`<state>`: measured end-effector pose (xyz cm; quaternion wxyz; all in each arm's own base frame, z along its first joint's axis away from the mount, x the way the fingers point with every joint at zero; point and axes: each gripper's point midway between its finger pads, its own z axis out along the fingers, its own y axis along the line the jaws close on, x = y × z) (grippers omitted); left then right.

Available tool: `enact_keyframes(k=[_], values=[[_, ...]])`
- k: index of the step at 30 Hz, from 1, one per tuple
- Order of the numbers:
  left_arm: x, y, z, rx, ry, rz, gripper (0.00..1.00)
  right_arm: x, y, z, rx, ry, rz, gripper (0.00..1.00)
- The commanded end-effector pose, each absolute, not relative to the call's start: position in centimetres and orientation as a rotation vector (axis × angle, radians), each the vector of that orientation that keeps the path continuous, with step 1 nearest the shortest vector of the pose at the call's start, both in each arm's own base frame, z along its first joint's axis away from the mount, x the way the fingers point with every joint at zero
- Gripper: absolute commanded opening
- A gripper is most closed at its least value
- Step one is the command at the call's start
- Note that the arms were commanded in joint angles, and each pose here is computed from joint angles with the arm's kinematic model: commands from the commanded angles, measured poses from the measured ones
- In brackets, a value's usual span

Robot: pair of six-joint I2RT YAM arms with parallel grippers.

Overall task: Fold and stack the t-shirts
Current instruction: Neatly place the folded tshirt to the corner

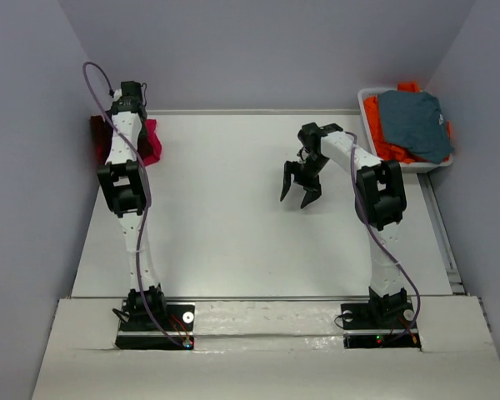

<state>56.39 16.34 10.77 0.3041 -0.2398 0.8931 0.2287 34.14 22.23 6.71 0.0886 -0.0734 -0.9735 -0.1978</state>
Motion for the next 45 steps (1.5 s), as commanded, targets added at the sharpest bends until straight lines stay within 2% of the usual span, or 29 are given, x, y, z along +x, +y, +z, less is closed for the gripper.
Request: enact_keyframes(k=[1,10,20,36,45], values=[[57.8,13.0,17.4,-0.552,2.21,0.637,0.74,34.0,22.5,7.5,-0.165,-2.923,-0.621,0.77],[57.5,11.8,19.8,-0.542,2.159,0.674,0.76,33.7,22.2,7.1,-0.137,-2.931,-0.617,0.77],[57.3,12.4,18.1,-0.552,2.197,0.691,0.76,33.5,22.0,7.1,-0.136,-2.932,-0.607,0.77],[54.9,17.2,10.6,-0.729,2.316,0.807,0.75,33.2,21.9,6.8,-0.146,-2.93,-0.602,0.77],[54.6,16.4,3.9,-0.662,2.503,0.708,0.74,33.5,22.2,6.7,-0.143,-2.924,-0.613,0.77]])
